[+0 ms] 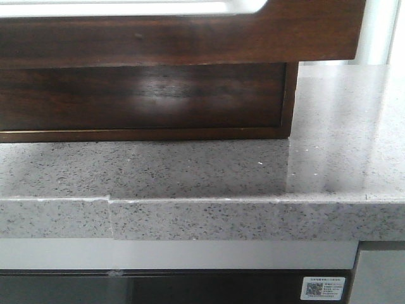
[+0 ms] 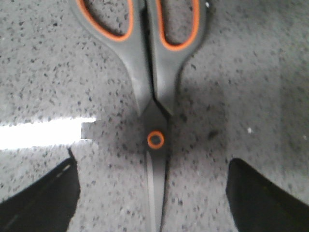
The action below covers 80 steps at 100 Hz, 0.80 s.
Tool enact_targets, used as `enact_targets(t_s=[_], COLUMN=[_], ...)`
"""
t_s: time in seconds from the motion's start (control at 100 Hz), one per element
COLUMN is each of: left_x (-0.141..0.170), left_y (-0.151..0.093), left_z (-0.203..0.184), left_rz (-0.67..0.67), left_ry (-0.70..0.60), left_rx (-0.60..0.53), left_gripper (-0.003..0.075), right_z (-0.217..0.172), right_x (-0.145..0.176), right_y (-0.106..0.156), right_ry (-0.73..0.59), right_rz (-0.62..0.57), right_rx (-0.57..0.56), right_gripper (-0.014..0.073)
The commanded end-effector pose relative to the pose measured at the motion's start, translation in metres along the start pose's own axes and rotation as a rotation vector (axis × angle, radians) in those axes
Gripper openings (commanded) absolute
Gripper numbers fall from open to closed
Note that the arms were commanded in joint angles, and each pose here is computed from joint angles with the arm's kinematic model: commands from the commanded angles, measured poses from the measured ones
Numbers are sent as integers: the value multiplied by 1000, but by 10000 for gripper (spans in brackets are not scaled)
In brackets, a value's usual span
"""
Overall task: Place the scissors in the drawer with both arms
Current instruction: 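Lower the right gripper over the grey-and-orange scissors and grasp them, then lift the scissors with the right gripper and carry them over the drawer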
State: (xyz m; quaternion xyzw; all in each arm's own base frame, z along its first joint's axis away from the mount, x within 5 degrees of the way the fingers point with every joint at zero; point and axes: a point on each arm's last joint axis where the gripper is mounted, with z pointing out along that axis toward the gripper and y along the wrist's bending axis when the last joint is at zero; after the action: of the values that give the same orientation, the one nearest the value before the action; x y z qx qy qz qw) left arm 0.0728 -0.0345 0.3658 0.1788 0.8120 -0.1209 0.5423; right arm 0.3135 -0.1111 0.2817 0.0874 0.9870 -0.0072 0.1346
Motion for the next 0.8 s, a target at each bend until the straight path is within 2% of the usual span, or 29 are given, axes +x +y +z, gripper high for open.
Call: enact_targets(t_s=[0.0, 0.14, 0.6, 0.79], left_x=[-17, -14, -14, -14], left_y=[0, 0, 0, 0], left_z=[-4, -2, -2, -2], left_rz=[-26, -28, -28, -28], left_ry=[-125, -116, -116, -116], left_rx=[3, 3, 2, 2], left_gripper=[347, 347, 347, 347], right_z=[-14, -8, 17, 17], right_x=[-13, -26, -40, -40], right_y=[-2, -5, -6, -6], right_ry=[-63, -63, 28, 31], right_rz=[-33, -42, -85, -99], right_rx=[6, 6, -26, -33], right_gripper=[474, 398, 391, 242])
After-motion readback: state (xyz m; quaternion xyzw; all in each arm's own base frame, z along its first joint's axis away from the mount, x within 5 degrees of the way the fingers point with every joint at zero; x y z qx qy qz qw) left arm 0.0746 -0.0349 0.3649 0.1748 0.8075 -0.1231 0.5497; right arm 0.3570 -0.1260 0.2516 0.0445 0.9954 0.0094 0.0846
